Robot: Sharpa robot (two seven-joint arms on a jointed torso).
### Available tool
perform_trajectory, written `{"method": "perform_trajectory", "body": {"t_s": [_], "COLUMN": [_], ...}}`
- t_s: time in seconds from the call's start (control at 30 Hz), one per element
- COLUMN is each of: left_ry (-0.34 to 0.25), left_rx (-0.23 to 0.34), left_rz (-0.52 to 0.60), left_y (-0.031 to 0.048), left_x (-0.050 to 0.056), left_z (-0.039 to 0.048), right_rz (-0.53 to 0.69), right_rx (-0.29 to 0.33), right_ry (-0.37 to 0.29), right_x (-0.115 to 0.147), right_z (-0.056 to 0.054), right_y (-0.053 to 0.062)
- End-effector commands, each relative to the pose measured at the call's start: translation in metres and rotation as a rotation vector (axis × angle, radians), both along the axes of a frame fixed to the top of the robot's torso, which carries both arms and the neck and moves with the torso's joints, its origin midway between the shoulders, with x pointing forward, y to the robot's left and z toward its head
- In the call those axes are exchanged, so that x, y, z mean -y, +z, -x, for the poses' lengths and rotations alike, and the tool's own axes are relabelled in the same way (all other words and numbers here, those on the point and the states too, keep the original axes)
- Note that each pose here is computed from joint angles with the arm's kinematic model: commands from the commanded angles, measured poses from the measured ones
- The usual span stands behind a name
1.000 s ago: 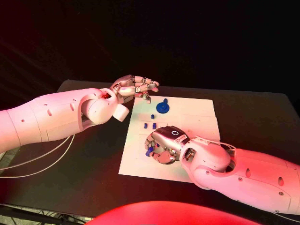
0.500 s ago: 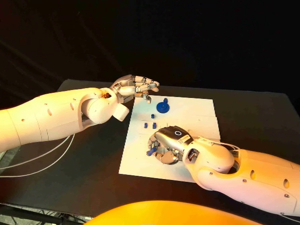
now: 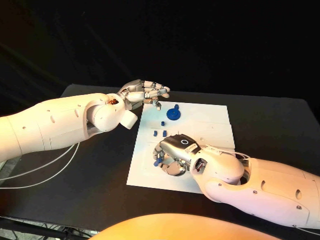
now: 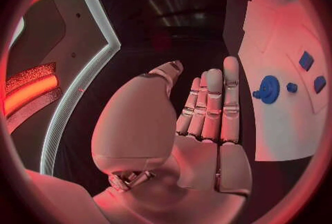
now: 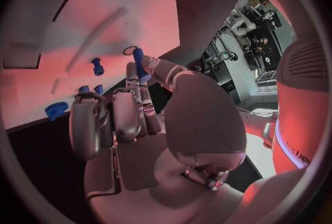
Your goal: Assemble the parts on the task board
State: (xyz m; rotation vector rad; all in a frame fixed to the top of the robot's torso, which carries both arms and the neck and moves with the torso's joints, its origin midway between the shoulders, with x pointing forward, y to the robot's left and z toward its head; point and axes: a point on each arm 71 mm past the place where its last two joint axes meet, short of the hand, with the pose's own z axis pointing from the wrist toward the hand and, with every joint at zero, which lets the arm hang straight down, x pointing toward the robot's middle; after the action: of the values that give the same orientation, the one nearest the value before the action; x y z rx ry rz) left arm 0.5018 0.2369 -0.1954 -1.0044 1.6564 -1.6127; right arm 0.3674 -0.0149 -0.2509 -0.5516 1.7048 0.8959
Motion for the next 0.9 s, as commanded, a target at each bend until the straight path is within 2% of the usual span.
{"method": "perform_trajectory", "body": {"t_s": [0.03, 0.43, 0.9], "left_ry": [-0.02, -0.02, -0.019], "left_rx": [0.001, 0.001, 0.0], "left_rz": [0.011, 0.011, 0.01], "left_y": [0.0011, 0.0011, 0.001], "left_x": [0.0028, 0.0025, 0.0023], "left_z": [0.0008, 0.001, 0.0009], "right_rz": [0.057, 0.101, 0.025], "right_rx": [-0.002, 0.018, 0.027], "right_ry": [0.001, -0.043, -0.068], "right_x": [-0.003, -0.0077, -0.0052], "right_z": [0.0003, -0.0001, -0.0006], "right_y": [-0.0041, -0.005, -0.0003]}}
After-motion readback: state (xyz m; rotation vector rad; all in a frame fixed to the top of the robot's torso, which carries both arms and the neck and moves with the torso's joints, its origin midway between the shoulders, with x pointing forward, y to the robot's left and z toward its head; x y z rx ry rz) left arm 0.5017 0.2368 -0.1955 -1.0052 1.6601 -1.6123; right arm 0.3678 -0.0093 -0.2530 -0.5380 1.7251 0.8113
